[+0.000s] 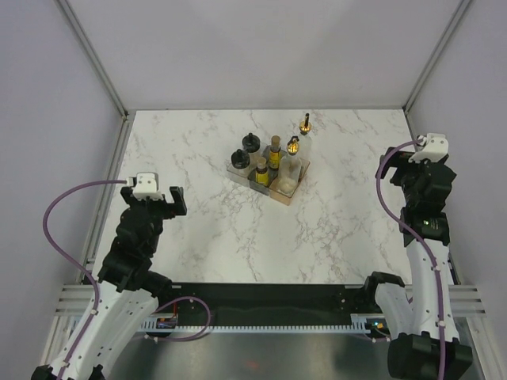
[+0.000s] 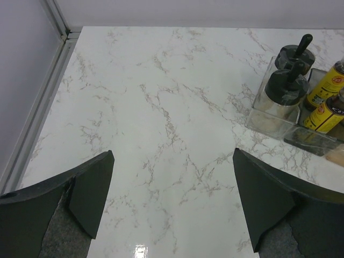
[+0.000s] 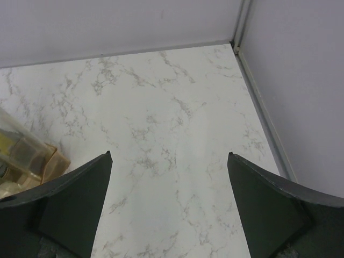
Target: Organize the condiment bottles
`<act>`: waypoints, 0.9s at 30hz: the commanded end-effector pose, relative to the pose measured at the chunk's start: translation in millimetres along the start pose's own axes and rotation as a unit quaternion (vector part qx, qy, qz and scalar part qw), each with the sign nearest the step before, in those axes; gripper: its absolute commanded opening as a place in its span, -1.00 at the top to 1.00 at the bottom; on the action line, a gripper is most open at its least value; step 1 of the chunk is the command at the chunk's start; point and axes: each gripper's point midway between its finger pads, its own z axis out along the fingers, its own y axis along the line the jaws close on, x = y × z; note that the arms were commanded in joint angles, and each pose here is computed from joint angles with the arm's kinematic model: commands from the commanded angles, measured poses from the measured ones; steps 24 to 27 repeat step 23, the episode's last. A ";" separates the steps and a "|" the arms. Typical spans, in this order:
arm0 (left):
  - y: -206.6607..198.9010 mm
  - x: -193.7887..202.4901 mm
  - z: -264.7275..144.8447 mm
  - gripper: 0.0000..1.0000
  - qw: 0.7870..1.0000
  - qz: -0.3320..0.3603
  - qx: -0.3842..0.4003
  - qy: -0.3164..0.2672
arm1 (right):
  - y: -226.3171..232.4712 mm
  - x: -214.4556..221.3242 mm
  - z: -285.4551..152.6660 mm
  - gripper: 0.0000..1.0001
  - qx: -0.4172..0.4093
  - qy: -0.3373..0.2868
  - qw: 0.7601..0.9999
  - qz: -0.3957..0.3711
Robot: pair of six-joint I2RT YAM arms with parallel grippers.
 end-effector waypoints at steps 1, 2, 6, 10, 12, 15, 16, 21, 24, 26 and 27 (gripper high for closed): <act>2.5 -8.7 1.6 -1.00 1.000 0.006 -0.005 -0.019 | -30.2 -13.5 -10.3 -0.96 0.098 -0.041 0.993 0.048; 2.5 -9.0 1.7 -1.00 1.000 0.006 -0.005 -0.020 | -37.3 -13.4 -13.2 -0.96 0.119 -0.045 0.990 0.052; 2.7 -9.6 0.9 -1.00 1.000 0.005 -0.005 -0.022 | -45.4 -11.7 -20.6 -0.96 0.147 -0.054 0.986 0.065; 0.5 -9.5 0.9 -1.00 1.000 0.005 0.001 -0.021 | -45.2 -12.8 -20.1 -0.96 0.147 -0.053 0.985 0.074; 0.1 -9.6 1.2 -1.00 1.000 0.005 0.002 -0.021 | -46.1 -12.4 -20.4 -0.96 0.149 -0.052 0.985 0.074; -0.7 -8.5 1.3 -1.00 1.000 0.005 0.004 -0.020 | -46.8 -11.2 -20.5 -0.96 0.151 -0.050 0.985 0.071; -0.8 -7.8 1.7 -1.00 1.000 0.005 0.004 -0.019 | -46.6 -11.6 -20.8 -0.96 0.151 -0.051 0.984 0.073; -0.8 -7.8 1.7 -1.00 1.000 0.005 0.004 -0.019 | -48.8 -10.6 -21.8 -0.96 0.156 -0.052 0.984 0.070; -2.1 -6.4 2.2 -0.99 1.000 0.006 0.007 -0.017 | -45.7 -2.7 -17.3 -0.96 0.146 -0.041 0.987 0.062; -2.1 -6.4 2.2 -0.99 1.000 0.006 0.007 -0.017 | -45.7 -2.7 -17.3 -0.96 0.146 -0.041 0.987 0.062; -2.1 -6.4 2.2 -0.99 1.000 0.006 0.007 -0.017 | -45.7 -2.7 -17.3 -0.96 0.146 -0.041 0.987 0.062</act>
